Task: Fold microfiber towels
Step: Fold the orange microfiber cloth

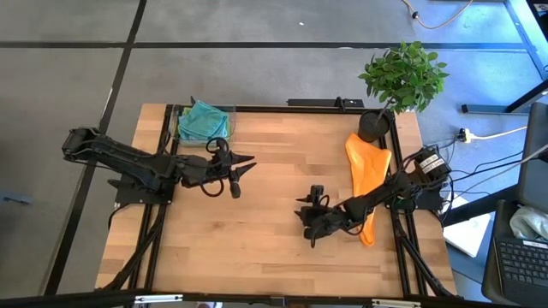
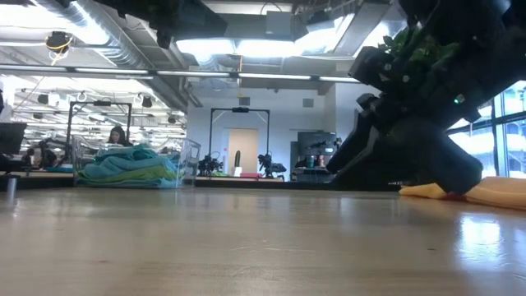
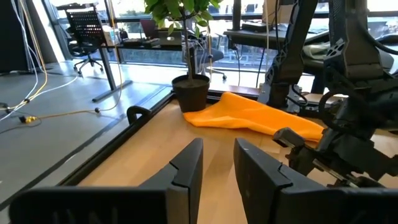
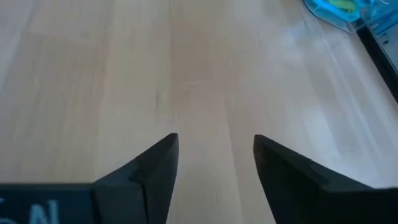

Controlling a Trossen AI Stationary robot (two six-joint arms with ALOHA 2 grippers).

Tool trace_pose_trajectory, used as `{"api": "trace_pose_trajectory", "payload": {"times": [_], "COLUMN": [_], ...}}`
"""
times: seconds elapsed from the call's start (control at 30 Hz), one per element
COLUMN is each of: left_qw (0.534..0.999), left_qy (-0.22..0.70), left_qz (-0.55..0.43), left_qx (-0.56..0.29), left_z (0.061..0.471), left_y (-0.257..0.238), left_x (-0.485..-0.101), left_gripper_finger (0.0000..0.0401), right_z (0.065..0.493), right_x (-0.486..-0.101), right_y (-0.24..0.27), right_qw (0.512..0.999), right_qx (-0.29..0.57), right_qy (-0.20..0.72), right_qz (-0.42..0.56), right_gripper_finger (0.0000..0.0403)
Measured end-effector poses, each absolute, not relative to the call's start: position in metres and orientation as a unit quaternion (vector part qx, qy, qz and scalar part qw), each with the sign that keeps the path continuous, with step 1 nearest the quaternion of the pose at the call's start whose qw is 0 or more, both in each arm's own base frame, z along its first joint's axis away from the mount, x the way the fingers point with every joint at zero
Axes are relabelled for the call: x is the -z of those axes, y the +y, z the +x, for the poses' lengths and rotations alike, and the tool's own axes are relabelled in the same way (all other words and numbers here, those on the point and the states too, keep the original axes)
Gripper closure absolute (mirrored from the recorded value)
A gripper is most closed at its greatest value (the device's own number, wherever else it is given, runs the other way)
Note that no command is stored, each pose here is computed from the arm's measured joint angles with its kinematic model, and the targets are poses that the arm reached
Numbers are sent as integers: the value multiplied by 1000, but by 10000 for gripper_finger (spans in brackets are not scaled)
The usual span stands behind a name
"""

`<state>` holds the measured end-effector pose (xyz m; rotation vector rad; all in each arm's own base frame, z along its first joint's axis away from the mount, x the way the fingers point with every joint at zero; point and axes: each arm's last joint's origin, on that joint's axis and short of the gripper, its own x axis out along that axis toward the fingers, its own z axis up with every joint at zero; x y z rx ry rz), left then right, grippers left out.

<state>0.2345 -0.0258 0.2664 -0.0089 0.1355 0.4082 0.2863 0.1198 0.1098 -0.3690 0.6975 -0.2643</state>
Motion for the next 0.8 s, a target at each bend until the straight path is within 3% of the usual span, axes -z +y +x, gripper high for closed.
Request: {"api": "trace_pose_trajectory", "payload": {"times": [0.17,0.43,0.53,0.67,0.8], "left_qw": [977,979,982,986,986], "left_qy": [68,47,43,42,38], "left_qz": [-4,12,11,11,10], "left_qx": [-201,-199,-184,-164,-162], "left_z": [235,236,236,237,237], "left_y": [-26,-22,-22,-23,-23], "left_x": [-266,-272,-273,-273,-273], "left_gripper_finger": [319,319,319,319,319], "right_z": [288,285,273,253,235], "right_x": [-110,-106,-110,-142,-180], "right_y": [117,121,121,115,115], "right_qw": [920,924,897,828,798], "right_qx": [144,95,89,119,169], "right_qy": [336,363,425,545,578], "right_qz": [-144,-73,-84,-58,-15], "right_gripper_finger": [192,192,192,192,191]}}
